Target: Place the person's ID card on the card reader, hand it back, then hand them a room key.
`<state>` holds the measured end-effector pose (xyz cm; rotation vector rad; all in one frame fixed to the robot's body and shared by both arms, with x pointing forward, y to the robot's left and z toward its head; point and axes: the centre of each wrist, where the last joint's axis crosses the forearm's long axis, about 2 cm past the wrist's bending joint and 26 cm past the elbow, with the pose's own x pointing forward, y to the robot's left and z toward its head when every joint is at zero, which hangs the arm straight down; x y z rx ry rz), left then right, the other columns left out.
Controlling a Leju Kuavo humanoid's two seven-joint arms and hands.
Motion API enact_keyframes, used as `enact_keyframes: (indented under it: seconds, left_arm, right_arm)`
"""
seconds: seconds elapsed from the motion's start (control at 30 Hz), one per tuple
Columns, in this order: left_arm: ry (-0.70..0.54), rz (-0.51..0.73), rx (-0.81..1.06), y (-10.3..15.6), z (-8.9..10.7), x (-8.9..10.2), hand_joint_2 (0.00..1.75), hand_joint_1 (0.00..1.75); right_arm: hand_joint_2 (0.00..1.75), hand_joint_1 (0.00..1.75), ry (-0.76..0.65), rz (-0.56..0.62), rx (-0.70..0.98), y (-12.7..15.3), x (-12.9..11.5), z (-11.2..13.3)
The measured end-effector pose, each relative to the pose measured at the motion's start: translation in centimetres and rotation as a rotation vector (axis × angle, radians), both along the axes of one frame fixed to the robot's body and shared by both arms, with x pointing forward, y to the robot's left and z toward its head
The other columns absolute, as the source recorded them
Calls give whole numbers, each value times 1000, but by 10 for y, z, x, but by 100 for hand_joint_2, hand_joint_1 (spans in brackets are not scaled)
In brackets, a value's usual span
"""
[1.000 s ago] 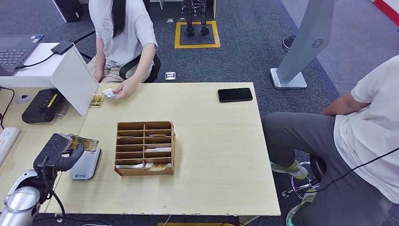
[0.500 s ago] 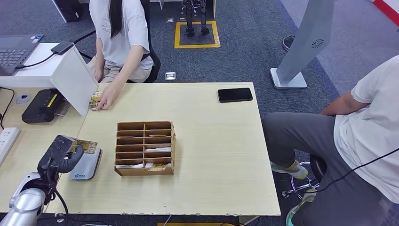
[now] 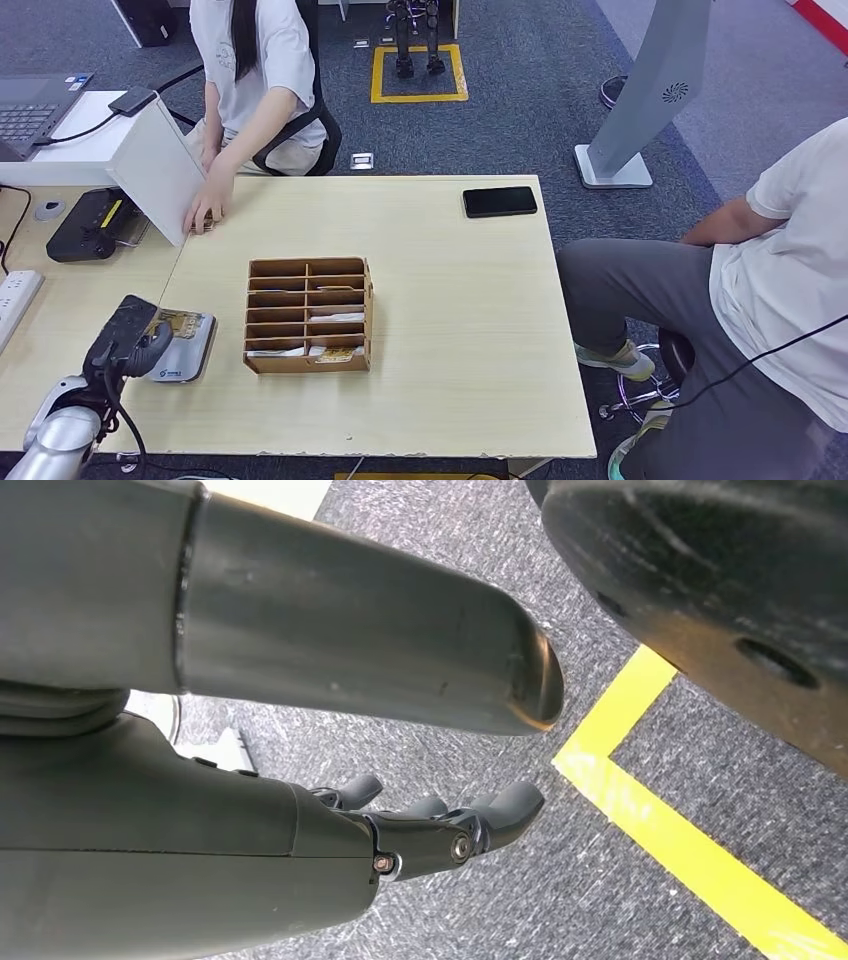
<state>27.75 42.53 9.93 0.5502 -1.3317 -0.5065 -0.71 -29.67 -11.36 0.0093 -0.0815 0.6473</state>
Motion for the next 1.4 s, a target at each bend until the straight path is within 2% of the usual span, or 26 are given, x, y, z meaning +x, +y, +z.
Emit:
enact_keyframes:
  seconds: [0.5, 1.4]
  left_arm:
    - [43, 18, 44, 0, -13, -4, 175, 175]
    - [97, 43, 118, 6, -23, -10, 175, 175]
  right_arm:
    - [0, 0, 1, -6, 0, 0, 1, 0]
    - [0, 0, 8, -13, 8, 0, 2, 0]
